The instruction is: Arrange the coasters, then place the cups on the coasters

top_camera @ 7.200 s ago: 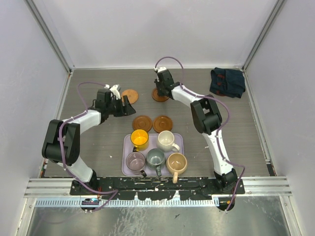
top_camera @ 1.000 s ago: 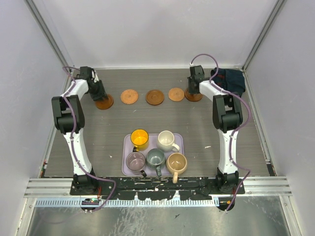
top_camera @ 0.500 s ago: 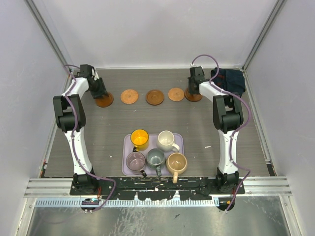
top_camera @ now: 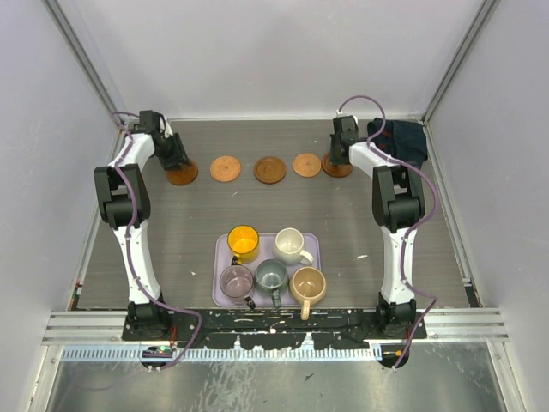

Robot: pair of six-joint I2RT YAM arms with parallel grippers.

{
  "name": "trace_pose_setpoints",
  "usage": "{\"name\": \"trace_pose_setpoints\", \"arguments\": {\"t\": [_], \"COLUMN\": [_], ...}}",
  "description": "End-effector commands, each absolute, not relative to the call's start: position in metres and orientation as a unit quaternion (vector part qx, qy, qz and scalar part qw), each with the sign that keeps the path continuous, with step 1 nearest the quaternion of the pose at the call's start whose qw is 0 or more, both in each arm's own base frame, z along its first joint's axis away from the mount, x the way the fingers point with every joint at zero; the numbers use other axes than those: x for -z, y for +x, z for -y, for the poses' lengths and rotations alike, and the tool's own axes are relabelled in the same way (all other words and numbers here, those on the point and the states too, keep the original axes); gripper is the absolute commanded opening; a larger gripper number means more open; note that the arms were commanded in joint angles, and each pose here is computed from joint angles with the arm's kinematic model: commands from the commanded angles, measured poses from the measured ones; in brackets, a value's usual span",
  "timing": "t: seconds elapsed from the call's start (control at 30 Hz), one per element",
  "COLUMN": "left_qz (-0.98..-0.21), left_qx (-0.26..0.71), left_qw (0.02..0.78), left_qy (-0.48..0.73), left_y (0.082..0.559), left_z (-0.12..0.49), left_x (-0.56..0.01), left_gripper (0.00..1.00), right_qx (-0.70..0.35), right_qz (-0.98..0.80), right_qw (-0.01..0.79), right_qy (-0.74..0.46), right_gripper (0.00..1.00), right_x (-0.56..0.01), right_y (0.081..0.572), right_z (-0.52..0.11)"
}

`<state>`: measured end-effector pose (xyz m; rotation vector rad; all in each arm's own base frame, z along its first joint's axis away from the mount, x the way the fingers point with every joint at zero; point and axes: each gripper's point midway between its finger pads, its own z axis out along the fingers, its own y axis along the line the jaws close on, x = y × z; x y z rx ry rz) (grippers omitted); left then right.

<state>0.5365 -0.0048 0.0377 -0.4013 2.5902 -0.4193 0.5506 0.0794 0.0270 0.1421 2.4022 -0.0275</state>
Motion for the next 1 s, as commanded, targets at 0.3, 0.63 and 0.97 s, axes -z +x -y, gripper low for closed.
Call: {"name": "trace_pose_setpoints", "arguments": {"t": [0.3, 0.63, 0.97], "left_qz": [-0.949, -0.946, -0.942], "left_qx": [0.165, 0.172, 0.184], "left_qw": [0.229, 0.239, 0.251], "left_qy": [-0.14, -0.133, -0.127], "left_y": [0.538, 0.542, 0.547], "left_z": [0.007, 0.009, 0.012], "left_x": [-0.016, -0.021, -0.024], "left_gripper": [0.46, 0.53, 0.55], "right_qx": [0.073, 0.079, 0.085], "right_qz": [-0.954, -0.949, -0.947], "right_qw": [0.277, 0.284, 0.289], "right_qy": [0.092, 0.107, 0.111], "right_gripper": [0.09, 0.09, 0.09], "right_x": [0.014, 0.009, 0.006], "right_y": [0.523, 0.528, 0.531], "right_z": [-0.035, -0.026, -0.02]}}
